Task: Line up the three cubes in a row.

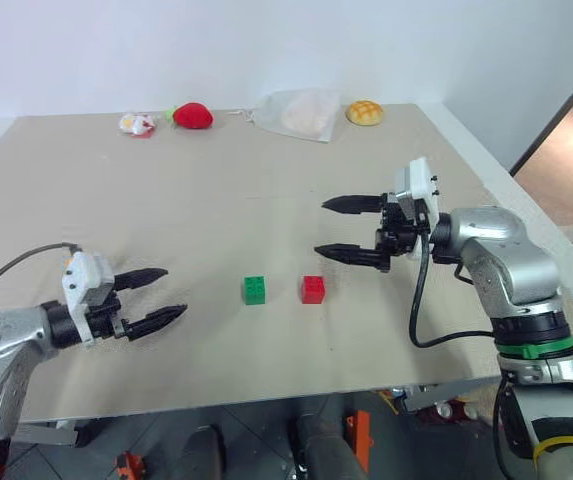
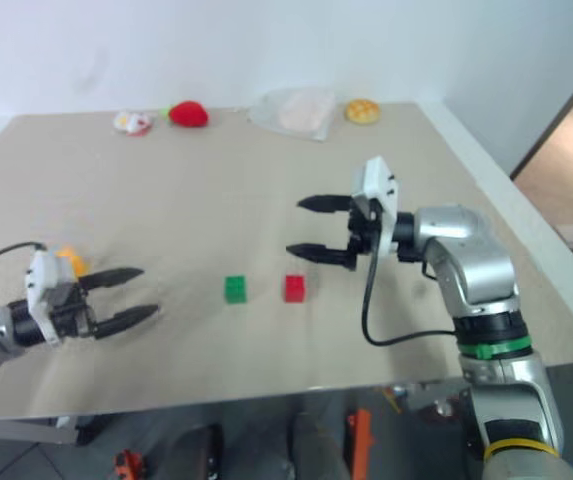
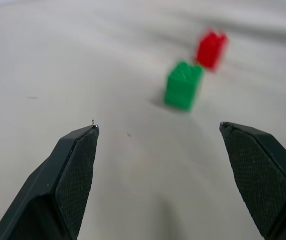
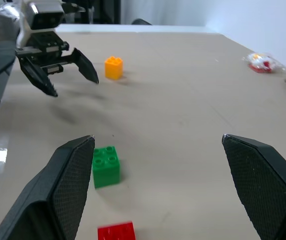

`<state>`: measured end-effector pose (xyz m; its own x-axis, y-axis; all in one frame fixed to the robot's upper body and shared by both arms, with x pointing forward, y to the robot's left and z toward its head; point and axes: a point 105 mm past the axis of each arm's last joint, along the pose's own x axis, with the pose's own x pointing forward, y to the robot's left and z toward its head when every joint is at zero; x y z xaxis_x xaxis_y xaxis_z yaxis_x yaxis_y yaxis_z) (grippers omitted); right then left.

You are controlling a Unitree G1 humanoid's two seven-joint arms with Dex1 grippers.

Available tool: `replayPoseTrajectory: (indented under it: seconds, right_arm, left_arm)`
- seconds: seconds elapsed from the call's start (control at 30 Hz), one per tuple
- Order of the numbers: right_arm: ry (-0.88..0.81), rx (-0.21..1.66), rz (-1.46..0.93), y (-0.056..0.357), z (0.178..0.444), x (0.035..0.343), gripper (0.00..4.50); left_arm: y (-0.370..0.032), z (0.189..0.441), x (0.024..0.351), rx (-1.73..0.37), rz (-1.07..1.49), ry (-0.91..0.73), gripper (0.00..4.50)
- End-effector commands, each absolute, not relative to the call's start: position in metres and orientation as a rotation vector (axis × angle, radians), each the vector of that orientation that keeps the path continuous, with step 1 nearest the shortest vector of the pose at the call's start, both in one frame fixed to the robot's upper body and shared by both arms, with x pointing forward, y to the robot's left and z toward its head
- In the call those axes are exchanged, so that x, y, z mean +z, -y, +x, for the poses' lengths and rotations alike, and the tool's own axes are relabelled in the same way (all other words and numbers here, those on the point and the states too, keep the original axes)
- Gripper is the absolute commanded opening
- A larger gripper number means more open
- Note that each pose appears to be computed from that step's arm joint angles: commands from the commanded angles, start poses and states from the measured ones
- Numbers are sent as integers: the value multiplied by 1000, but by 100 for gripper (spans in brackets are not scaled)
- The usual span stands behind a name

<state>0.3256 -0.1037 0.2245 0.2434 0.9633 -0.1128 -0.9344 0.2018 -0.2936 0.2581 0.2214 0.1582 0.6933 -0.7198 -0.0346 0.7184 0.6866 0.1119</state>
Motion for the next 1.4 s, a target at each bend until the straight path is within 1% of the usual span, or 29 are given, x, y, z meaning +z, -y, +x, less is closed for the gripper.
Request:
replayPoseTrajectory:
  seconds: [0.03,0.13,0.23,0.33,0.47,0.57,0.7,0.8,0.87,1.07,1.23,1.4]
  right_arm:
    - [152,1365,-348,95,324,232,425]
    - [163,1393,-335,89,324,233,425]
    - [174,1429,-328,80,323,233,425]
    - [182,1449,-326,74,322,233,425]
    - [200,1484,-315,62,316,231,425]
    - [209,1472,-301,53,313,229,425]
    - [223,1413,-291,49,318,231,425]
    - [240,1367,-281,45,318,236,425]
    - [242,1363,-282,45,314,237,425]
    - [242,1351,-292,45,307,237,425]
    - [228,1349,-292,42,303,236,425]
    - [223,1357,-286,42,298,235,425]
  left_arm:
    - [-255,244,189,-575,122,148,401]
    - [-265,229,179,-527,143,115,401]
    - [-284,215,163,-465,149,58,401]
    - [-302,207,150,-420,182,5,401]
    - [-342,202,140,-302,187,-30,401]
    - [-357,211,135,-283,199,-39,401]
    - [-361,222,133,-296,208,-38,401]
    - [-360,245,132,-333,204,-33,401]
    - [-358,256,127,-367,207,-51,401]
    - [-366,276,113,-352,176,-74,401]
    - [-368,290,114,-344,162,-62,401]
    - [-367,299,112,-345,149,-58,401]
